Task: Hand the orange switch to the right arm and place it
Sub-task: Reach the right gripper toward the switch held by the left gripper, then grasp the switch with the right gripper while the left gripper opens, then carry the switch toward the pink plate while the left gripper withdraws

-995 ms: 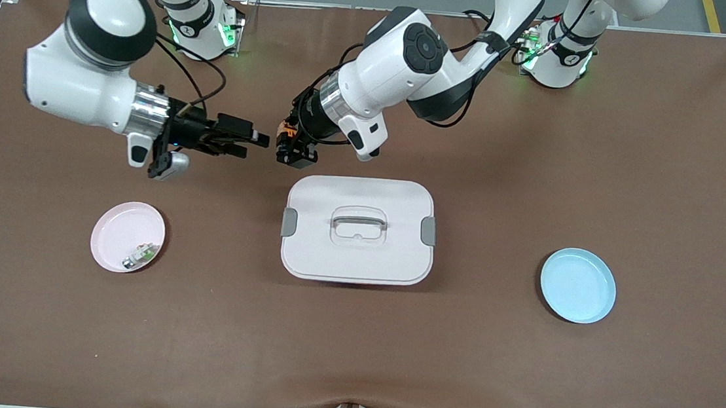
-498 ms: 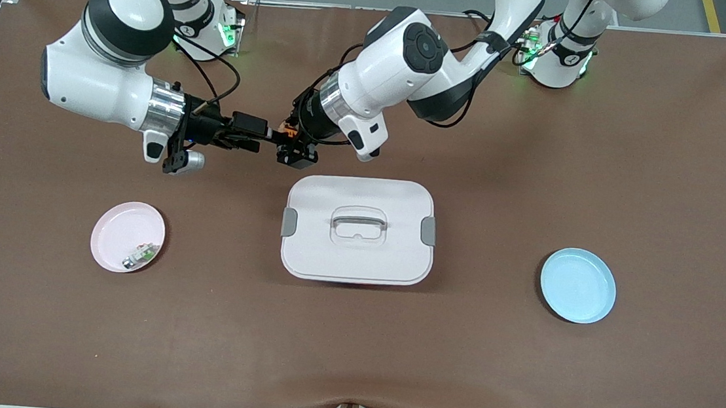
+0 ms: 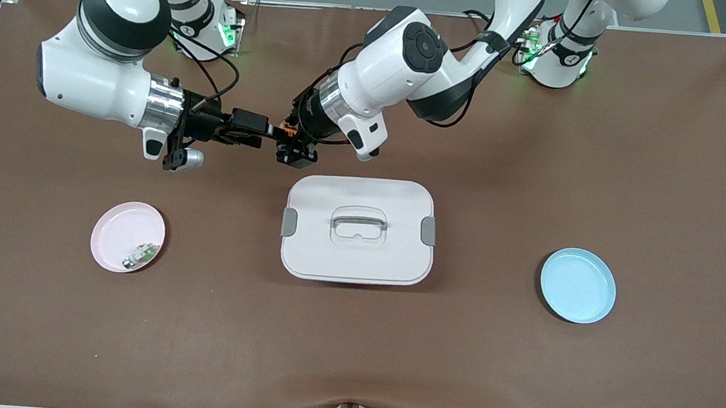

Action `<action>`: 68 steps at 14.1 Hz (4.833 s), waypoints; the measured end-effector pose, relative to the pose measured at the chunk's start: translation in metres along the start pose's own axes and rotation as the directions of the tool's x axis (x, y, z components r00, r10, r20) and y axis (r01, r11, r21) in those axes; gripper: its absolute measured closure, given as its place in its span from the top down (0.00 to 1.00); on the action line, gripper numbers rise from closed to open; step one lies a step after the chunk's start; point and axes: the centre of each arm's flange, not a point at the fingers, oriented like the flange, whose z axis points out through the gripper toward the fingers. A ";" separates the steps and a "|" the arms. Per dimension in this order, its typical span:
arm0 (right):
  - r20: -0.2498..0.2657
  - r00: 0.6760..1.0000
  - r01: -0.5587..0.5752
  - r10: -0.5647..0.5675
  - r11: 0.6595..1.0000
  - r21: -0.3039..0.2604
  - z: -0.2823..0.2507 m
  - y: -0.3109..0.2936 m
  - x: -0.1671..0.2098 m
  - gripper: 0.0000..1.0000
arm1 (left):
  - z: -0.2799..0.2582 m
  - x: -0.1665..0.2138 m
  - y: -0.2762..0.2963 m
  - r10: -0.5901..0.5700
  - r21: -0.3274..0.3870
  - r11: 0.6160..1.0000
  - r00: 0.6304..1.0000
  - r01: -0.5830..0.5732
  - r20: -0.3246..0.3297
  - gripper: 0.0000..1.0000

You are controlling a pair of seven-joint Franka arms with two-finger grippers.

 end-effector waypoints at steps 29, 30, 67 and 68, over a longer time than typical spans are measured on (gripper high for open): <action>0.028 0.998 0.063 -0.061 0.997 -0.044 0.022 -0.017 -0.013 0.44 | 0.003 0.000 -0.001 0.012 -0.002 1.000 1.000 -0.012 -0.010 0.73; 0.028 0.998 0.063 -0.061 0.997 -0.044 0.022 -0.017 -0.013 0.44 | 0.003 0.000 -0.001 0.012 -0.002 1.000 1.000 -0.012 -0.010 0.73; 0.455 0.593 0.797 -0.664 0.405 -0.448 -0.157 0.053 0.041 0.44 | -0.363 0.163 0.148 0.234 -0.041 0.948 0.780 -0.315 -0.581 1.00; 0.481 0.569 0.814 -0.667 0.375 -0.444 -0.166 0.061 0.043 0.44 | -0.380 0.176 0.150 0.247 -0.021 0.948 0.773 -0.318 -0.585 1.00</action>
